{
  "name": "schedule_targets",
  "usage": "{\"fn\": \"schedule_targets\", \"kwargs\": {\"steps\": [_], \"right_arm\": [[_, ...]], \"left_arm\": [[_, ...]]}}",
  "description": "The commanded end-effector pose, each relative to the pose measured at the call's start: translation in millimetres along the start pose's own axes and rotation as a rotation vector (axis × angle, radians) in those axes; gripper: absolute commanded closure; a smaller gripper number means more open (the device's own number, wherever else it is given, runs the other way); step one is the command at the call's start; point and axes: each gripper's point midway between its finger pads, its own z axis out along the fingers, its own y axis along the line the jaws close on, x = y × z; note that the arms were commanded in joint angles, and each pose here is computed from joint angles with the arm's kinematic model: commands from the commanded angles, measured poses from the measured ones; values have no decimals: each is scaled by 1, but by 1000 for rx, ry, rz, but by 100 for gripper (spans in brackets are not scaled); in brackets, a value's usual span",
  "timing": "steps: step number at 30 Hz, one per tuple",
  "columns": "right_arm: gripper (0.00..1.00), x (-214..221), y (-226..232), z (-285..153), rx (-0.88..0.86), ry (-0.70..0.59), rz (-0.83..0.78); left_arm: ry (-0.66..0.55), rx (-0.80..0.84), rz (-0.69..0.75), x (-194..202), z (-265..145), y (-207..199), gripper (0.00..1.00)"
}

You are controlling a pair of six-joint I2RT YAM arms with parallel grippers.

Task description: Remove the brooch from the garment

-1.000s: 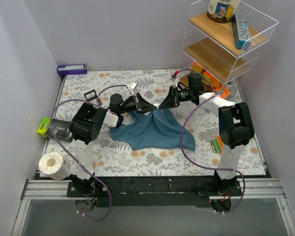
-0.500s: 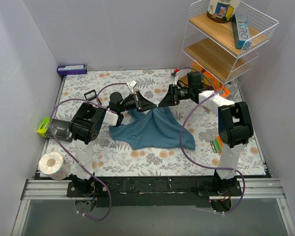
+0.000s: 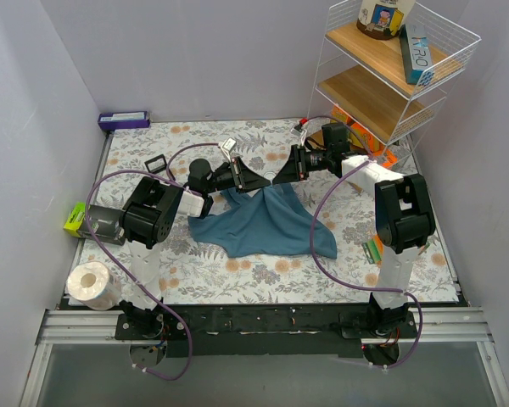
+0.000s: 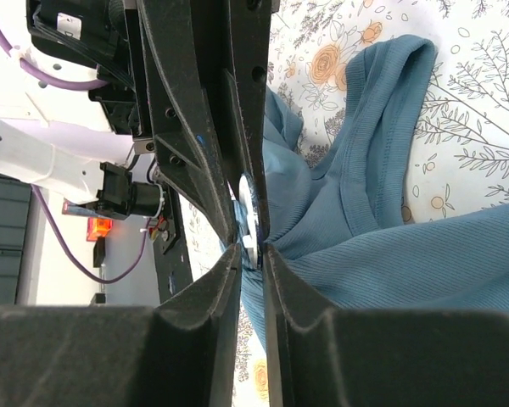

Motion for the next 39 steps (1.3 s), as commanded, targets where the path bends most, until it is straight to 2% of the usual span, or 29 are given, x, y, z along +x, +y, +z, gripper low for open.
{"fn": "schedule_targets", "kwargs": {"steps": [1, 3, 4, 7, 9, 12, 27, 39], "right_arm": [[85, -5, 14, 2, -53, -1, -62], [93, -7, 15, 2, -60, -3, -73], [99, -7, 16, 2, -62, -3, -79], [99, -8, 13, 2, -41, -8, -80], [99, -7, 12, 2, -32, -7, -71], [99, -5, 9, 2, -22, -6, -66], [99, -6, 6, 2, -5, -12, -78], [99, -1, 7, 3, -6, 5, -76]], "left_arm": [[-17, 33, 47, -10, 0, -21, 100], [-16, 24, 39, -9, 0, -18, 100], [-13, 11, 33, -8, 0, -15, 94], [1, 7, 80, -9, 1, -14, 61], [11, 21, 111, -11, 2, -19, 58], [22, 32, 152, -14, 4, -23, 58], [35, 0, 117, -12, 5, -15, 65], [-21, -92, -3, -21, 0, 8, 73]]}}
